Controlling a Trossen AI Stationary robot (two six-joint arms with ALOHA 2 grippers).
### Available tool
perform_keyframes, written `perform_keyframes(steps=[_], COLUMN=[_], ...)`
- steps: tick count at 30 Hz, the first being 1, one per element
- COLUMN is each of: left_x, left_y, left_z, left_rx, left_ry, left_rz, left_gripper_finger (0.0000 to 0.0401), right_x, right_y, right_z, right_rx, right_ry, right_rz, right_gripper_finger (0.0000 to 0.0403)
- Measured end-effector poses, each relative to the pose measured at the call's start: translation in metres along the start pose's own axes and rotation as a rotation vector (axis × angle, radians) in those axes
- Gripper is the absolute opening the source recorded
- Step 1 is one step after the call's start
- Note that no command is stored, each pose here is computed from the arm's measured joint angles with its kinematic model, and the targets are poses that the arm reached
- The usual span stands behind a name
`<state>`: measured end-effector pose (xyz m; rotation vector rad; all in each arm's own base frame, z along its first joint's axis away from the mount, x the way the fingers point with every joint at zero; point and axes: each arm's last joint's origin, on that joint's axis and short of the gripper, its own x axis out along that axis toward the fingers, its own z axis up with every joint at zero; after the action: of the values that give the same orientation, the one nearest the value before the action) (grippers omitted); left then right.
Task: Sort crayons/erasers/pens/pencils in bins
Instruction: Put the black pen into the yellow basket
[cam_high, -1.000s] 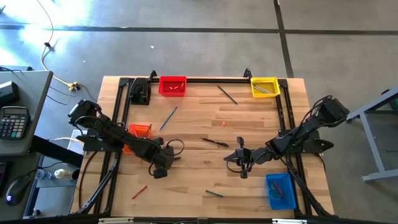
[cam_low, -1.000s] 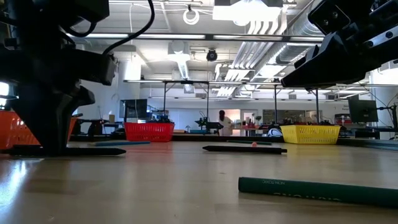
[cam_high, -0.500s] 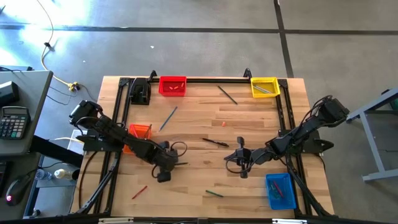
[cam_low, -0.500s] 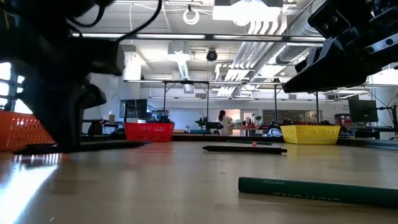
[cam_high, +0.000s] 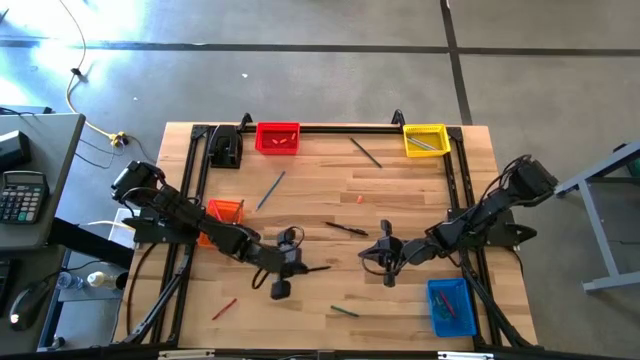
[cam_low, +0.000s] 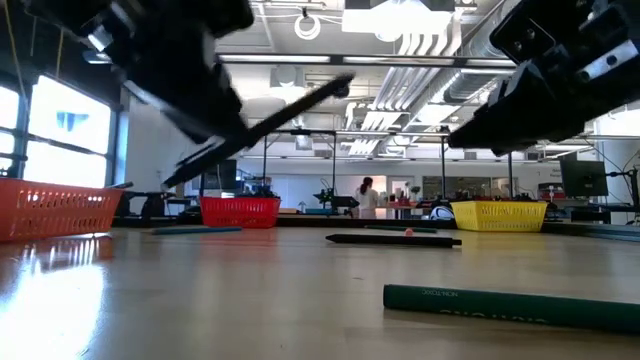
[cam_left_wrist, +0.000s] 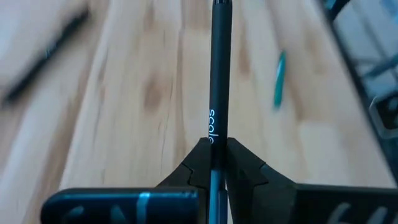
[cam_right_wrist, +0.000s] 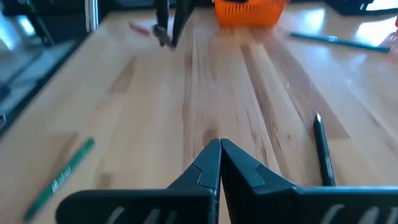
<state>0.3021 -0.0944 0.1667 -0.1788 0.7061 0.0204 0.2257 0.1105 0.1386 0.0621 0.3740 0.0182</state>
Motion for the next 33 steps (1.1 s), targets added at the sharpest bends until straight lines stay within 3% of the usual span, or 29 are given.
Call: perform_keyframes(steps=[8,15,23,33], left_x=[-0.006,-0.015,-0.019,-0.021], left_y=[-0.008,0.0,0.018,0.022], left_z=[0.033,0.059,0.075,0.079], left_rx=[0.095,0.076,0.041,0.041], left_ry=[-0.353,-0.594,-0.709,-0.746], left_rz=[-0.039,-0.076,-0.081,-0.068], left_gripper_finger=[0.001,0.001,0.001,0.001], right_x=[0.0,-0.01,-0.003,0.008], right_y=[0.004,0.006,0.009,0.009], right_z=[0.02,0.047,0.084,0.122], right_rx=[0.005,-0.087,-0.165,-0.104], right_ry=[-0.223,-0.49,-0.608,-0.648], right_rz=[0.013,0.01,-0.051,-0.075], right_gripper_finger=[0.01,0.017,0.0179,0.0177])
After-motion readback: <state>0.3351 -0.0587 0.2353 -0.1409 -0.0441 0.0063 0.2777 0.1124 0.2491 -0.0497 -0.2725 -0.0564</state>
